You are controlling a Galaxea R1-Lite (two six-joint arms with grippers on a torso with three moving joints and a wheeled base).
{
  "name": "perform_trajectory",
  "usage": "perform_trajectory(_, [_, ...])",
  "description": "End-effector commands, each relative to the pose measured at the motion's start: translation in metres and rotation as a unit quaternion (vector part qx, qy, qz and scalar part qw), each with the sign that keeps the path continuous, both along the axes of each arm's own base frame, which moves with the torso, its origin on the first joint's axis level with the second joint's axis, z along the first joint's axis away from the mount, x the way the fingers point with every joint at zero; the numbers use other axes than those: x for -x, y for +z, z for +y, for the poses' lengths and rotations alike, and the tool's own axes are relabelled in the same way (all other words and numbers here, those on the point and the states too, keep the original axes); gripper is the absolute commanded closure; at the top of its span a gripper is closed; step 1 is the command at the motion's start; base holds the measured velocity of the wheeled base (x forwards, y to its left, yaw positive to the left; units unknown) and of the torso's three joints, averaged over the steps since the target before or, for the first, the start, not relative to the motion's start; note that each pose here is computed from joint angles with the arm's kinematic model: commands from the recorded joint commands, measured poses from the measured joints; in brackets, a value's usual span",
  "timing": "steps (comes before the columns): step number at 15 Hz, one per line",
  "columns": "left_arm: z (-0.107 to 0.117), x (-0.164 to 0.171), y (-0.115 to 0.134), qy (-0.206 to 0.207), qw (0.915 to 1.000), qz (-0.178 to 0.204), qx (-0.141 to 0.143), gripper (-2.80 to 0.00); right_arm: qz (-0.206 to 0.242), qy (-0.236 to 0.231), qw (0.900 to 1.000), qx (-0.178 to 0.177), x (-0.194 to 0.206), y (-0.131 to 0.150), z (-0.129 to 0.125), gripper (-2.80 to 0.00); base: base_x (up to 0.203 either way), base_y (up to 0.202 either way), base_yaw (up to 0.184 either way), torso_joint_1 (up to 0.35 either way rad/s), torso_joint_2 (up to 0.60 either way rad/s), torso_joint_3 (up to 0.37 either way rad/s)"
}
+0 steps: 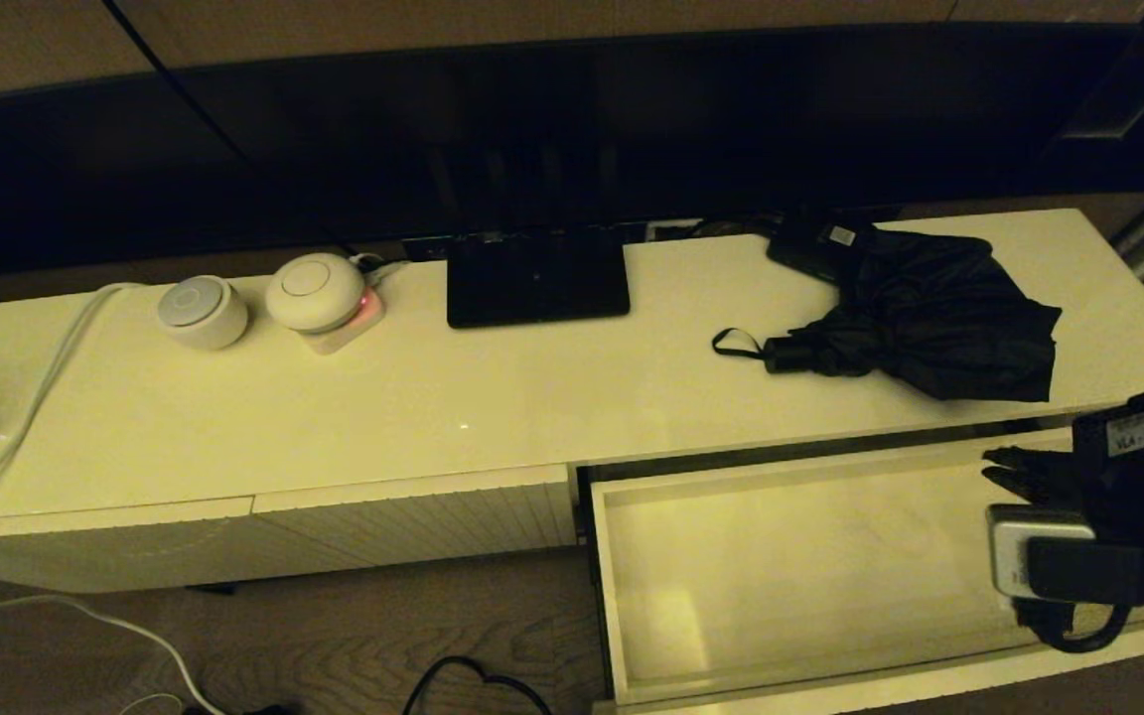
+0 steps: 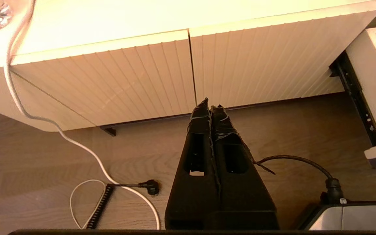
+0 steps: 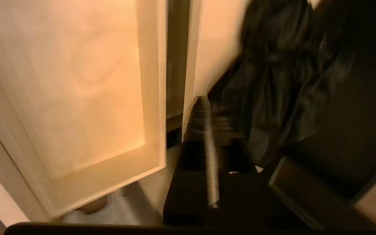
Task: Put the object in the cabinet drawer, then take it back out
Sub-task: Put the umbrella in the drawer
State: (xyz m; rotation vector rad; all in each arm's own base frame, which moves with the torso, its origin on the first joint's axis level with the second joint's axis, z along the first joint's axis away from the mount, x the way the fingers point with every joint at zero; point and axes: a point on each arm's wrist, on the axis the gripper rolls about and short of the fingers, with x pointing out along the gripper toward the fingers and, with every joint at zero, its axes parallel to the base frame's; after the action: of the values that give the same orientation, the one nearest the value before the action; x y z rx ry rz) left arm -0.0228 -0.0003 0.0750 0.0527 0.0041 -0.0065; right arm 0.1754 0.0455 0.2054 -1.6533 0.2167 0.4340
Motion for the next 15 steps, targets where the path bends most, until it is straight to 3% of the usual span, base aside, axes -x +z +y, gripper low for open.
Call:
perform_trajectory(1, [0.0, 0.0, -0.001, 0.0, 1.0, 0.002, 0.0, 0.0, -0.008, 0.011, 1.0, 0.004, 0.005, 0.002, 0.0, -2.8, 0.0, 0.0, 0.0, 0.0, 0.0, 0.0])
perform_trajectory(8, [0.0, 0.0, -0.001, 0.0, 1.0, 0.002, 0.0, 0.0, -0.001, 0.041, 0.999, 0.008, -0.036, -0.002, 0.011, -2.8, 0.0, 0.0, 0.0, 0.0, 0.0, 0.0])
perform_trajectory(11, [0.0, 0.0, -0.001, 0.0, 1.0, 0.002, 0.0, 0.0, -0.035, 0.045, 0.998, 0.005, -0.069, 0.001, 0.018, -2.8, 0.0, 0.0, 0.0, 0.0, 0.0, 0.0])
perform_trajectory(15, [0.0, 0.0, -0.001, 0.0, 1.0, 0.002, 0.0, 0.0, -0.064, 0.053, 0.996, 0.033, -0.1, 0.004, 0.017, -2.8, 0.0, 0.0, 0.0, 0.0, 0.0, 0.0])
